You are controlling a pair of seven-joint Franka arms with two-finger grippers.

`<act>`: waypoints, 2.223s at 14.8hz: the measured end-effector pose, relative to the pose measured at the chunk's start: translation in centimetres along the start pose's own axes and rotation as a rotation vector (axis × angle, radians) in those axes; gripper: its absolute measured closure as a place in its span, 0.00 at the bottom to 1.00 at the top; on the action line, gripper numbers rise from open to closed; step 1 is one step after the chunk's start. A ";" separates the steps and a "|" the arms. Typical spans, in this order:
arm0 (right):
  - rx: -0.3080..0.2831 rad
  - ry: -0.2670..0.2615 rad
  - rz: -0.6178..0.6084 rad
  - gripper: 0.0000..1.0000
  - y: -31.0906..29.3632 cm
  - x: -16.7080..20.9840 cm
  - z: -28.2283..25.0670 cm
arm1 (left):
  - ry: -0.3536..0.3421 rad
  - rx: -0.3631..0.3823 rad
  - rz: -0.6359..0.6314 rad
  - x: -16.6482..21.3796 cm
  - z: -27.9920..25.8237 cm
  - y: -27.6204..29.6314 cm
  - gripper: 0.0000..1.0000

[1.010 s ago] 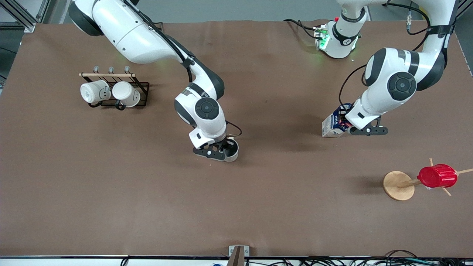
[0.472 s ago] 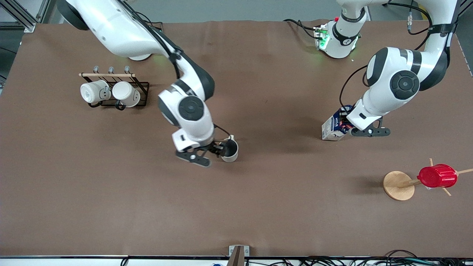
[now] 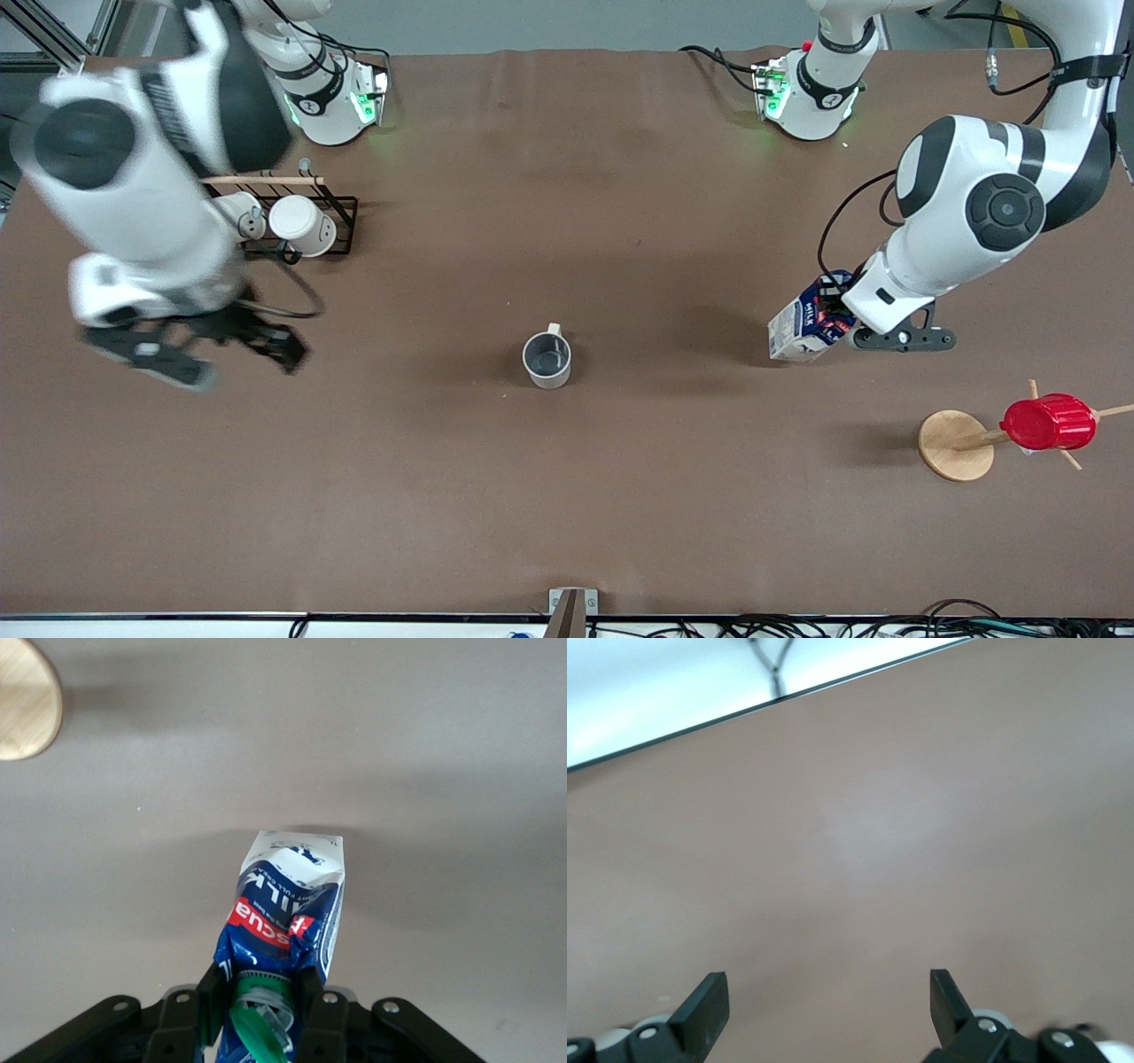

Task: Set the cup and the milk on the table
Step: 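Withdraw the right gripper while the left gripper carries the carton toward the mug, then lower the milk carton beside the mug with the left gripper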

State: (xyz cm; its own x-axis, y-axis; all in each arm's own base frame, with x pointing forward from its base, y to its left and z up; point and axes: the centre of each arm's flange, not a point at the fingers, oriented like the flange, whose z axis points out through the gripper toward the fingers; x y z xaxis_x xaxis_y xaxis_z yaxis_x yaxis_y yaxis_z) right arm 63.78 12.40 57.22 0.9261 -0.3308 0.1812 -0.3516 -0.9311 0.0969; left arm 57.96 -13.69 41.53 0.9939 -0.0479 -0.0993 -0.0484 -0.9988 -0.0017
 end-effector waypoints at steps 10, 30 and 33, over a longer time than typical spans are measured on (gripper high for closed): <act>0.089 -0.170 -0.192 0.00 20.9 1.2 -5.8 | 0.009 -0.018 -0.064 0.7 -1.6 9.8 0.66; 0.094 -0.180 -0.256 0.00 18.0 0.3 -5.6 | -0.035 -0.005 -0.071 -1.5 5.1 28.6 0.66; 0.094 -0.180 -0.256 0.00 18.0 0.3 -5.6 | -0.044 -0.002 -0.068 -1.4 5.8 28.8 0.66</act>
State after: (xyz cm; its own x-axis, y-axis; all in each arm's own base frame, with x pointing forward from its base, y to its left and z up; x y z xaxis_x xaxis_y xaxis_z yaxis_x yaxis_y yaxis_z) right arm 57.01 -3.59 64.47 0.9950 -0.0985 -0.0143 -0.0982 -0.9949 0.0248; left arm 54.60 -42.39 35.80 0.9895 0.0207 -0.1429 0.0198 -0.9998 -0.0077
